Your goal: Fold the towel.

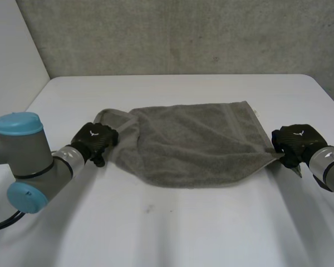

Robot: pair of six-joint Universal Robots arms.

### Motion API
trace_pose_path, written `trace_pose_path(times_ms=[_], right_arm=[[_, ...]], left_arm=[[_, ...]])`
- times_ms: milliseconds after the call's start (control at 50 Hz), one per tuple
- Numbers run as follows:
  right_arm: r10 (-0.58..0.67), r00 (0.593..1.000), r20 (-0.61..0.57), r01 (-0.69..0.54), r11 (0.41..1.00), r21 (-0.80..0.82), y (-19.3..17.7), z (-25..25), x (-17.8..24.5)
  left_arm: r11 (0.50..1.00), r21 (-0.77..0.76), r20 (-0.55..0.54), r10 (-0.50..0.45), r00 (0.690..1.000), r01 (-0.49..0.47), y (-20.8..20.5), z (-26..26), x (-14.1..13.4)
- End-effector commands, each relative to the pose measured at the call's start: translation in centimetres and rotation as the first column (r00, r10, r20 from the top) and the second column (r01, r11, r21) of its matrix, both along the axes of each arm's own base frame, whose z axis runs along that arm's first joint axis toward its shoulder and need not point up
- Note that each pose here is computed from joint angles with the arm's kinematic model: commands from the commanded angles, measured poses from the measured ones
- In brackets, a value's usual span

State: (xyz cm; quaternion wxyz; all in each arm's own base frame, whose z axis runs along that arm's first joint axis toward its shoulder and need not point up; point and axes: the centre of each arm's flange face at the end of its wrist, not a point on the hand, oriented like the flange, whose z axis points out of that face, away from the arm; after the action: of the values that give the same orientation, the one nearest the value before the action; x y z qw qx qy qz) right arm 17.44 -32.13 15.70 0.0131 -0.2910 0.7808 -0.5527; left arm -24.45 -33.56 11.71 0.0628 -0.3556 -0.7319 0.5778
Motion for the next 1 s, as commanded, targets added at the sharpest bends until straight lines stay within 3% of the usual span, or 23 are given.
trace_pose_path(times_ms=[20, 540, 640, 740, 900, 940, 960, 1000], right_arm=[[0.001, 1.000, -0.001, -0.001, 1.000, 0.010, 0.0, -0.3, 0.1], [0.003, 1.000, -0.003, -0.003, 1.000, 0.020, 0.1, -0.6, 0.1], [0.005, 1.000, -0.003, -0.005, 1.000, 0.007, 0.0, -0.2, 0.1], [0.005, 1.000, -0.006, -0.005, 1.000, -0.011, -0.1, 0.6, 0.0], [0.085, 0.978, -0.189, -0.092, 0.995, -0.031, 2.3, 4.1, 0.1], [0.131, 0.944, -0.303, -0.144, 0.989, -0.022, 4.0, 5.7, -0.2], [0.131, 0.944, -0.303, -0.144, 0.989, -0.022, 4.1, 5.7, -0.2], [0.175, 0.907, -0.383, -0.189, 0.982, 0.002, 5.7, 6.8, -0.3]], left_arm=[[1.000, -0.005, -0.001, -0.004, 1.000, 0.004, -1.0, -0.7, -0.4], [1.000, 0.005, 0.005, -0.008, 1.000, 0.008, -1.3, -1.6, -0.7], [1.000, -0.014, 0.004, -0.010, 1.000, 0.010, -1.0, -0.6, -0.8], [0.995, -0.097, -0.013, 0.028, 1.000, -0.029, -0.5, 4.0, -0.1], [0.990, -0.135, -0.003, 0.048, 0.999, -0.048, 4.6, 9.8, 1.2], [0.993, -0.102, 0.013, 0.059, 0.998, -0.057, 7.1, 11.6, 2.3], [0.993, -0.102, 0.013, 0.059, 0.998, -0.057, 7.1, 11.6, 2.3], [0.998, -0.049, 0.066, 0.050, 0.997, -0.047, 9.7, 12.5, 3.0]])
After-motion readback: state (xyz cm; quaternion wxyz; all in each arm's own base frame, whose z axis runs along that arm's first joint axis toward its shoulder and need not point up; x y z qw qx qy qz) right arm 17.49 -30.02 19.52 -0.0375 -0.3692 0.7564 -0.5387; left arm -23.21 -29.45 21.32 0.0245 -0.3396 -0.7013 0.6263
